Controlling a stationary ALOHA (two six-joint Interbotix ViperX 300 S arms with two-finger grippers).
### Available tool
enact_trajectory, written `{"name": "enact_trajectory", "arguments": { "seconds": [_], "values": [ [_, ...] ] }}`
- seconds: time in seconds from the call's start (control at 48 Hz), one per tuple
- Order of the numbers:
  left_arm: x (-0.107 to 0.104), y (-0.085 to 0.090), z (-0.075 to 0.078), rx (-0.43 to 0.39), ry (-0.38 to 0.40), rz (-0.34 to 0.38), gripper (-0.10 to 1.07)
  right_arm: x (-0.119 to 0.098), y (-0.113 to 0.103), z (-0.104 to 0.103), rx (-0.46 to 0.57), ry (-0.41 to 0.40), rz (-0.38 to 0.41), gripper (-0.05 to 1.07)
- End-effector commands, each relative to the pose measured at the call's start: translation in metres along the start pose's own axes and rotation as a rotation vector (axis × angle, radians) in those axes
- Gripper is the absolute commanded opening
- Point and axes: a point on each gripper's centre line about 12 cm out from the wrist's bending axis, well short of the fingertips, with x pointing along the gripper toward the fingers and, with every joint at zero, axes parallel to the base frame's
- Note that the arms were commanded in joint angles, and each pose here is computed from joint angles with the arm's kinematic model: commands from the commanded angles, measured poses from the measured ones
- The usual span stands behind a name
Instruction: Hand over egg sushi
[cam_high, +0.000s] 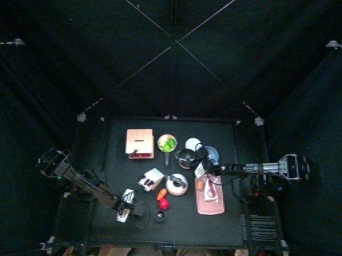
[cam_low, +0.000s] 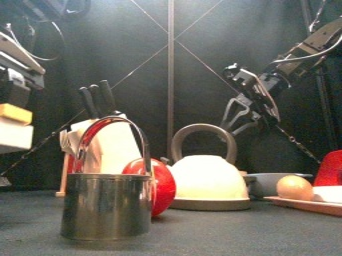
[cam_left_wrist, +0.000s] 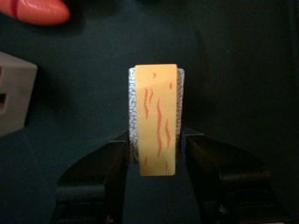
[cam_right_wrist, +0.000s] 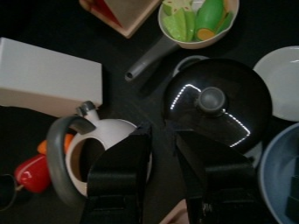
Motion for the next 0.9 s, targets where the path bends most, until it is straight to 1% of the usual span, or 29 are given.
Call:
{"name": "enact_trajectory", "arguments": {
  "seconds": [0.0, 0.062, 0.146, 0.208, 0.312, 0.333, 0.458, 0.604, 0.688, 0.75, 0.792, 0.875],
  "values": [
    [-0.018, 0.005, 0.027, -0.019, -0.114, -0.008, 0.58, -0.007, 0.018, 0.014, 0.039, -0.03, 0.07, 0.64],
    [-0.022, 0.012, 0.039, -0.013, -0.18, 0.001, 0.58, -0.007, 0.027, 0.015, 0.044, -0.023, 0.1, 0.65],
    [-0.026, 0.027, 0.053, -0.013, -0.259, 0.026, 0.58, -0.009, 0.037, 0.018, 0.056, -0.023, 0.135, 0.65],
    [-0.028, 0.037, 0.06, -0.032, -0.289, 0.039, 0.58, -0.013, 0.044, 0.019, 0.07, -0.024, 0.163, 0.65],
    [-0.03, 0.054, 0.066, -0.077, -0.307, 0.062, 0.58, -0.022, 0.055, 0.023, 0.125, -0.024, 0.216, 0.65],
    [-0.031, 0.059, 0.067, -0.09, -0.31, 0.072, 0.58, -0.024, 0.057, 0.024, 0.138, -0.024, 0.226, 0.65],
    [-0.041, 0.077, 0.077, -0.122, -0.346, 0.105, 0.58, -0.03, 0.063, 0.025, 0.203, -0.01, 0.268, 0.65],
    [-0.047, 0.1, 0.088, -0.121, -0.385, 0.164, 0.58, -0.038, 0.065, 0.025, 0.284, 0.004, 0.308, 0.65],
    [-0.043, 0.118, 0.092, -0.121, -0.393, 0.203, 0.58, -0.043, 0.065, 0.028, 0.313, -0.002, 0.321, 0.65],
    [-0.038, 0.127, 0.094, -0.114, -0.398, 0.222, 0.58, -0.046, 0.066, 0.029, 0.327, -0.005, 0.33, 0.66],
    [-0.036, 0.132, 0.095, -0.108, -0.401, 0.234, 0.58, -0.048, 0.067, 0.031, 0.331, -0.011, 0.338, 0.66],
    [-0.036, 0.136, 0.096, -0.089, -0.399, 0.252, 0.58, -0.05, 0.068, 0.034, 0.339, -0.018, 0.345, 0.67]
  ]
}}
